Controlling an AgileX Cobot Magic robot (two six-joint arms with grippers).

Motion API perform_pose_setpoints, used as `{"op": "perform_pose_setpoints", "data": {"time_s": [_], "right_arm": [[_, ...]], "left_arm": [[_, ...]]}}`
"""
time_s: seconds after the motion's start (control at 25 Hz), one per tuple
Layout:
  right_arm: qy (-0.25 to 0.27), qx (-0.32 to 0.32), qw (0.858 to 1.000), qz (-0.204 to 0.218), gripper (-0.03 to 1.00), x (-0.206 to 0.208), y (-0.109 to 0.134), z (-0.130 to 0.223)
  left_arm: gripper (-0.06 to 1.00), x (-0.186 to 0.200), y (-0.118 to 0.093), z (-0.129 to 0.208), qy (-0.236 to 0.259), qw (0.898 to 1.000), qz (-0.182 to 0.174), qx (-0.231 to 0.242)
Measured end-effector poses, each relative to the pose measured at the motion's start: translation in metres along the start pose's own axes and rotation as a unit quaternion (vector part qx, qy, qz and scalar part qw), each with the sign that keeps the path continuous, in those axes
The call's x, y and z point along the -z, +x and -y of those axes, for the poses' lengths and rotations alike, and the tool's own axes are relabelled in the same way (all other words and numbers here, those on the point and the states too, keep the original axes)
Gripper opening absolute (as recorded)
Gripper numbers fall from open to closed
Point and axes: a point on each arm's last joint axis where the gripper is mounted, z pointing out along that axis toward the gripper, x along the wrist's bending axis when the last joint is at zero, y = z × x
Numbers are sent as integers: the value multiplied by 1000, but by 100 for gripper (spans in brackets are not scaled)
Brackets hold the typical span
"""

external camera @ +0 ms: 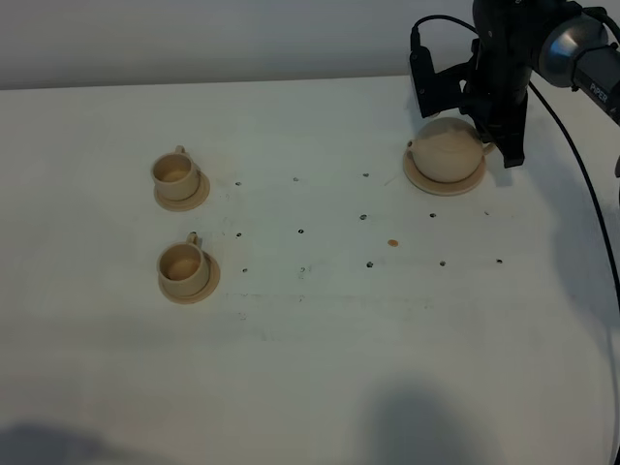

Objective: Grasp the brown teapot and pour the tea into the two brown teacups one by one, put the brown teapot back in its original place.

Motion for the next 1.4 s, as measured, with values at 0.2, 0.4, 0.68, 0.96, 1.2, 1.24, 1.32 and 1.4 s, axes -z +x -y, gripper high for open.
{"op": "perform_pose_setpoints", "data": {"time_s": [0.2,0.4,0.68,0.96,1.2,1.24,1.32,1.4], "right_arm": [[-2,-2,1000,-3,11,0,0,0],[-5,-8,1000,-11,11,2,1,1],[-33,-28,999,-27,11,9,1,-3],[-56,-59,995,-51,11,8,3,2],[-86,-94,991,-45,11,15,-4,14],[-89,-99,990,-38,11,19,-7,16],[-92,-109,989,-25,11,26,-12,17],[-96,-119,988,-19,11,29,-14,17]], "left_arm": [[-2,0,0,0,0,1000,0,0],[-2,0,0,0,0,1000,0,0],[-2,0,0,0,0,1000,0,0],[-2,0,0,0,0,1000,0,0],[-2,0,0,0,0,1000,0,0],[-2,0,0,0,0,1000,0,0],[-2,0,0,0,0,1000,0,0],[-2,0,0,0,0,1000,0,0]]}}
